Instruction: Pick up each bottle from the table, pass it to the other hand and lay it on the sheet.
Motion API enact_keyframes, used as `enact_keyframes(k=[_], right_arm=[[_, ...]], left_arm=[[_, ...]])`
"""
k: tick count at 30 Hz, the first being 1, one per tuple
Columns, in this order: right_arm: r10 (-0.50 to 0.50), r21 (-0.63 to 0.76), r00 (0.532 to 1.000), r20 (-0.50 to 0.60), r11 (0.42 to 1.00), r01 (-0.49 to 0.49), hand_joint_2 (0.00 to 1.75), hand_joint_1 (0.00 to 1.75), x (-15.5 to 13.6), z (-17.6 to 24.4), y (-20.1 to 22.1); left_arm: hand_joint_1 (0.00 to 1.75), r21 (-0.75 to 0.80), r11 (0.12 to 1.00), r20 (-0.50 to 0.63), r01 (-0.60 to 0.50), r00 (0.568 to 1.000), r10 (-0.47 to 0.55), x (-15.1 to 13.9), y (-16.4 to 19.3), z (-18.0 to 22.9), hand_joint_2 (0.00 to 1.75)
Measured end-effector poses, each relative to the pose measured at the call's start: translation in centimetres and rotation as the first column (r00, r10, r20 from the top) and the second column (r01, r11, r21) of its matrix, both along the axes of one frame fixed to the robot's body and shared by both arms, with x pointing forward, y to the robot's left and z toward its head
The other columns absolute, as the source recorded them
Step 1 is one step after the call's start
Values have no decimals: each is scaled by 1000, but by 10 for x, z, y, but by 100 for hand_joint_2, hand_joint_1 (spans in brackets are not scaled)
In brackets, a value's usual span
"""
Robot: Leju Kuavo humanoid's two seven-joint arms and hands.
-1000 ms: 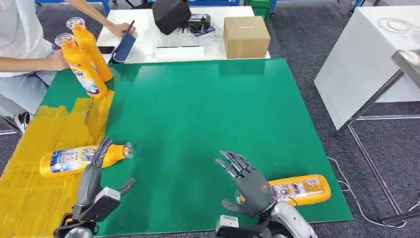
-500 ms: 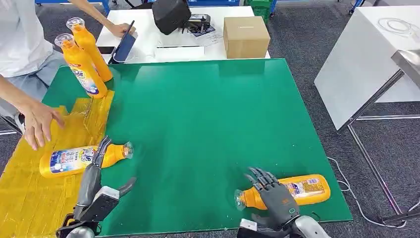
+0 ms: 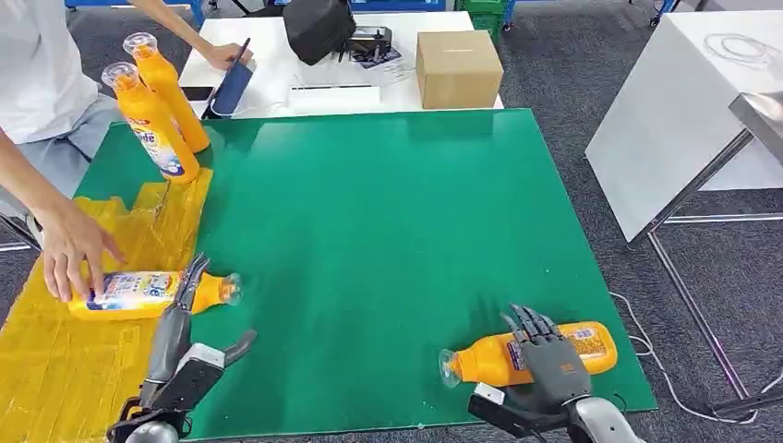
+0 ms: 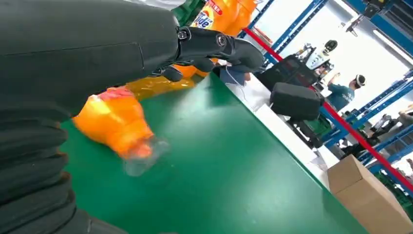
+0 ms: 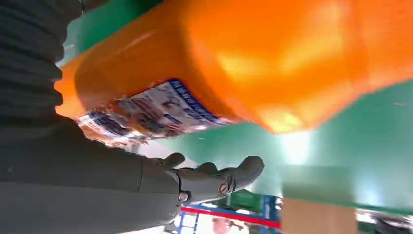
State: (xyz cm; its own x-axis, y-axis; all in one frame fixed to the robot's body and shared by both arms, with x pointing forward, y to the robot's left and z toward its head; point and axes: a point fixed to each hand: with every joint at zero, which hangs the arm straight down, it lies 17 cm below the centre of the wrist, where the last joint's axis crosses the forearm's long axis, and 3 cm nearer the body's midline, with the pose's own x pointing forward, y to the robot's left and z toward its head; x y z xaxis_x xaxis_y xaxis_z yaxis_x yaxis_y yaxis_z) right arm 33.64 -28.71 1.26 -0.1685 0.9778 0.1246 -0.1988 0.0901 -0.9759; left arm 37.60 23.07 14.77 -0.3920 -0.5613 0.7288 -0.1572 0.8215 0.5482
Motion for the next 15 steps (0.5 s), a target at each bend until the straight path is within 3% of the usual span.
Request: enact_keyframes(k=[15], right_arm=[[-79, -69, 996, -40, 995, 76, 175, 0, 8, -15, -37]], left_arm=[[0, -3, 1000, -11, 3, 1000, -3, 1, -3, -1, 175]])
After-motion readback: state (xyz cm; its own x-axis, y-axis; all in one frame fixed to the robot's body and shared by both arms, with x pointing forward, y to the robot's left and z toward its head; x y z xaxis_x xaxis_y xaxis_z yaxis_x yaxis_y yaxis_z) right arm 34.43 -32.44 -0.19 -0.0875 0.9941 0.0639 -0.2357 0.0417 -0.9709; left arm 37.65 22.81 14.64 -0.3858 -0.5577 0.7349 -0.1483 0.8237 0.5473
